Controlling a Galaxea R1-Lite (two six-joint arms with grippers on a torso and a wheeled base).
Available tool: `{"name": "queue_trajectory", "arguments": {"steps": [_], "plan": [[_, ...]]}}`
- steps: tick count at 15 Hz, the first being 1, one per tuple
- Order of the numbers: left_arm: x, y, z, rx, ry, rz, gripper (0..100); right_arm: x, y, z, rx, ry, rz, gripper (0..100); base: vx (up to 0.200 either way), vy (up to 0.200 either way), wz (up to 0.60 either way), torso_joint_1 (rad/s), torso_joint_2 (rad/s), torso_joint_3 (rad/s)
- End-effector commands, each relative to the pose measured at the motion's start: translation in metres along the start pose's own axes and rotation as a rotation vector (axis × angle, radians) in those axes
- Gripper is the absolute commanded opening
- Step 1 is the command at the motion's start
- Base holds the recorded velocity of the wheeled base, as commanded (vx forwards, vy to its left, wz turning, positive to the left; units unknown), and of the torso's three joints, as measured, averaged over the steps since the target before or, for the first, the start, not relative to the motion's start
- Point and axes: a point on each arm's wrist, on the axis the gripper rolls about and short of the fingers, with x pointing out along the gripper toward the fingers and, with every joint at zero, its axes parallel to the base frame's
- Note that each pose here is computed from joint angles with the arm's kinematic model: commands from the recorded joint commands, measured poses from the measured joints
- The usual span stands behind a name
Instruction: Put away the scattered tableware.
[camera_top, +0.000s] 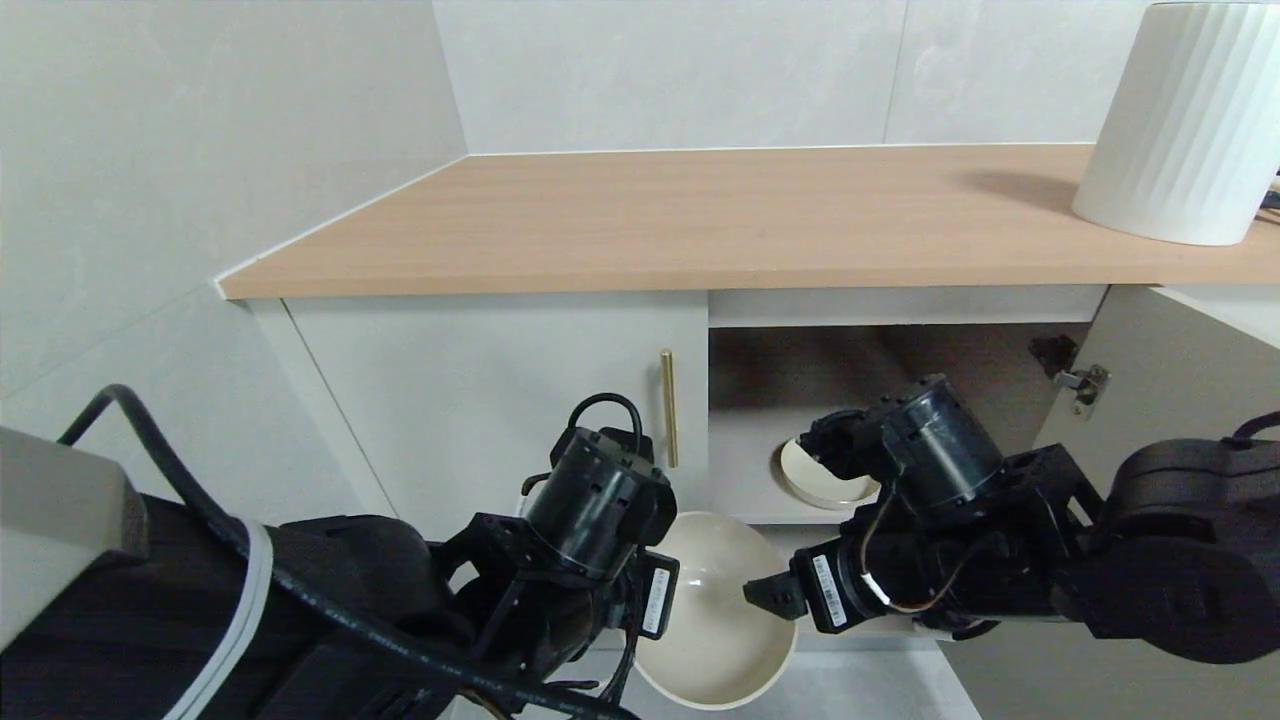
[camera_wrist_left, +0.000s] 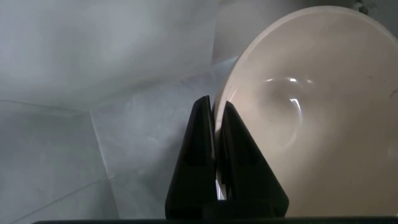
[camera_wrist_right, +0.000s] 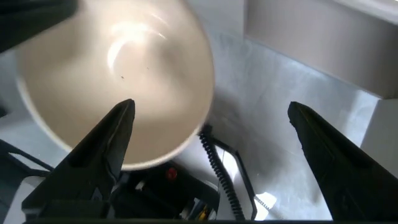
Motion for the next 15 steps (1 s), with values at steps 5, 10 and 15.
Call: {"name": "queue_trajectory", "arguments": {"steps": [5, 10, 15], "plan": [[-0.01, -0.002, 0.002, 0.0, -0.021, -0.018, 0, 0.024, -0.001, -0.007, -0.001, 0.048, -0.018, 100, 0.0, 0.0, 0.0, 0.0, 0.0, 0.0], [-0.006, -0.003, 0.0, 0.005, -0.011, -0.014, 0, 0.022, 0.0, -0.006, 0.0, 0.033, -0.013, 0, 0.0, 0.0, 0.0, 0.0, 0.0, 0.0], [-0.006, -0.002, -0.002, 0.01, -0.003, -0.011, 100, 0.022, 0.0, -0.007, -0.003, 0.036, -0.013, 0, 0.0, 0.0, 0.0, 0.0, 0.0, 0.0]]}}
